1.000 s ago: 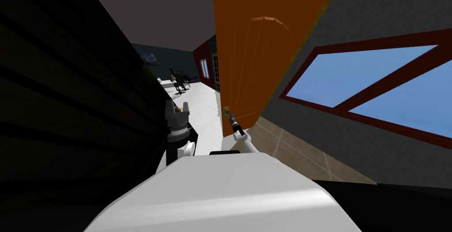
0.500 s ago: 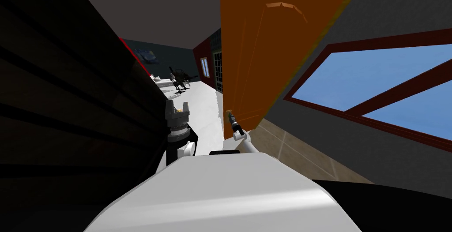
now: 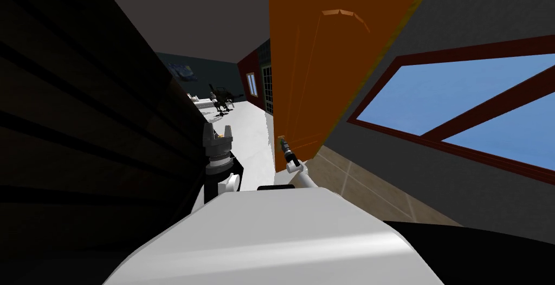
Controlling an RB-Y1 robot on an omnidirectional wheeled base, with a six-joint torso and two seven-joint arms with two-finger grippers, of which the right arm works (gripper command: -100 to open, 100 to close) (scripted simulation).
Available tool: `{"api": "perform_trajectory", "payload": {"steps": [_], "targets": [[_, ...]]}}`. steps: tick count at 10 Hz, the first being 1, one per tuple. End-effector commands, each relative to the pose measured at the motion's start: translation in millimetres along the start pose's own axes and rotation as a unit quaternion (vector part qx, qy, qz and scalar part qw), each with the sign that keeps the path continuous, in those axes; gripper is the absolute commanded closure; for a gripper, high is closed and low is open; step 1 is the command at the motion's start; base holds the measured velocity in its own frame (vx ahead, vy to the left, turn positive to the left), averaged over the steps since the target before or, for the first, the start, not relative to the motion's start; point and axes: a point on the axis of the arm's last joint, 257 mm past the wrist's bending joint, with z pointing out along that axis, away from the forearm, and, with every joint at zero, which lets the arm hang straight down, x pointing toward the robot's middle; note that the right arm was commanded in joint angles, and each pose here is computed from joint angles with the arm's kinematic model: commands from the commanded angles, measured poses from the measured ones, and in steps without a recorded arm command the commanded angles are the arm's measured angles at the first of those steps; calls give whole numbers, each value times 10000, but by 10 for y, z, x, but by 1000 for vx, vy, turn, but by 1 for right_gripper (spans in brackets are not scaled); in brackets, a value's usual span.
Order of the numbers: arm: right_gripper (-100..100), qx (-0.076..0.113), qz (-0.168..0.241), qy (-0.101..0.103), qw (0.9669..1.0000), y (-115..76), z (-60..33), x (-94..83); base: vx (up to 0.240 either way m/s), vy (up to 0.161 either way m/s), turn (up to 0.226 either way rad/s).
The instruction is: Push the door open
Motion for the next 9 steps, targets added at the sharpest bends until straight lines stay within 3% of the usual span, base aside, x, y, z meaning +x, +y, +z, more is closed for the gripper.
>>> {"api": "perform_trajectory", "payload": {"steps": [1,4,8,9], "targets": [[100,2,-26,2,10000,-4,-3,1,111,17,-111],[100,5,-75,8,10000,-12,-7,15,194,59,-121],[100,10,-140,23,9999,-23,-11,75,213,37,-220],[-100,27,-128,46,9999,-24,-20,73,-17,52,-77]]}}
